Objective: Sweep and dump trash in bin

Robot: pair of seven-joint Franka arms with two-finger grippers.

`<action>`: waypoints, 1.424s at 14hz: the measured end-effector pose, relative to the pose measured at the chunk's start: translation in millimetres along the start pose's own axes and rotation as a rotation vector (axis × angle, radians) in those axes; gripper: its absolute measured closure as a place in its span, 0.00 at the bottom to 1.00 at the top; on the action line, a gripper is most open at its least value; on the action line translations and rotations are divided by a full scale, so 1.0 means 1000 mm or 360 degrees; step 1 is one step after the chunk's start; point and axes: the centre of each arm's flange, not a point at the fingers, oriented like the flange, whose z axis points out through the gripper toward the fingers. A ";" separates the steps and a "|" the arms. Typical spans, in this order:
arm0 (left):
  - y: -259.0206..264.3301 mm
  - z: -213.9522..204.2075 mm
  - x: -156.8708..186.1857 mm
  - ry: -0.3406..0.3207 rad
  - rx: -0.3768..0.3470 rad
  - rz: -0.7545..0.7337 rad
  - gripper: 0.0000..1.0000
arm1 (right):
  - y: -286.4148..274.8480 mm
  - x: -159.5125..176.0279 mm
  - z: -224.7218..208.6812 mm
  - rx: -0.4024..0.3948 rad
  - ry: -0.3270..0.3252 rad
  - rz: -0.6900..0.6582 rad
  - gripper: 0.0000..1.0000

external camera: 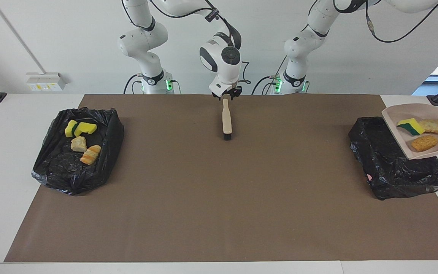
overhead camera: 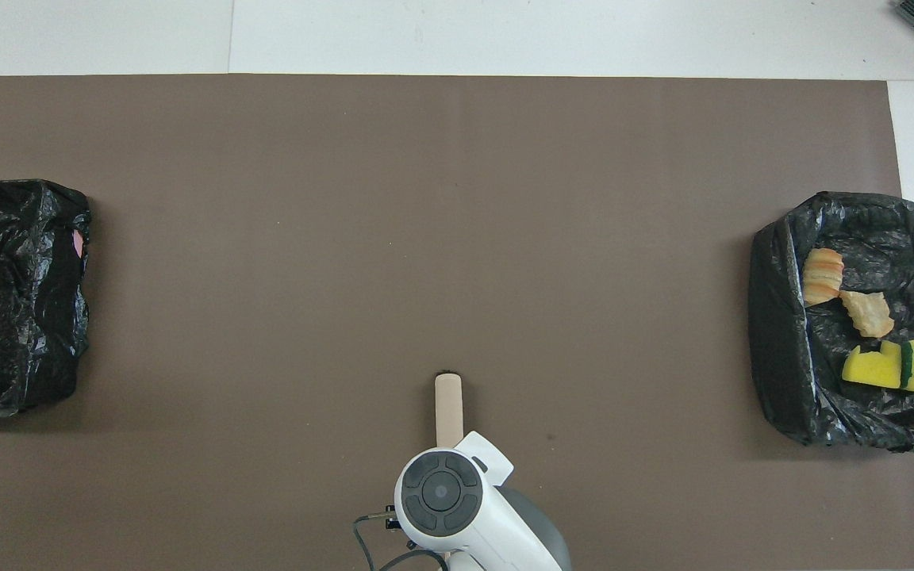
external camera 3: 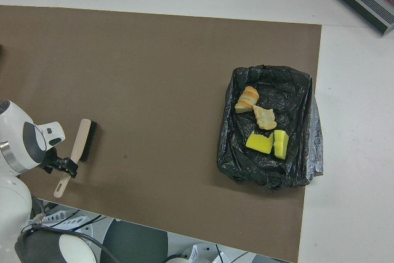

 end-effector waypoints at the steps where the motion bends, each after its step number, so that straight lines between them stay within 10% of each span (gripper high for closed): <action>1: -0.002 0.005 0.003 -0.0061 -0.0019 0.0038 0.67 | -0.001 0.004 -0.008 0.0016 0.0022 0.0002 0.00; 14: -0.003 0.028 0.054 -0.0589 -0.0106 -0.0075 0.67 | 0.148 0.134 -0.172 0.0023 0.0588 0.0231 0.00; 20: -0.002 -0.026 0.048 -0.0718 -0.0033 -0.0133 0.67 | 0.248 0.162 -0.243 -0.0023 0.0608 0.0232 0.00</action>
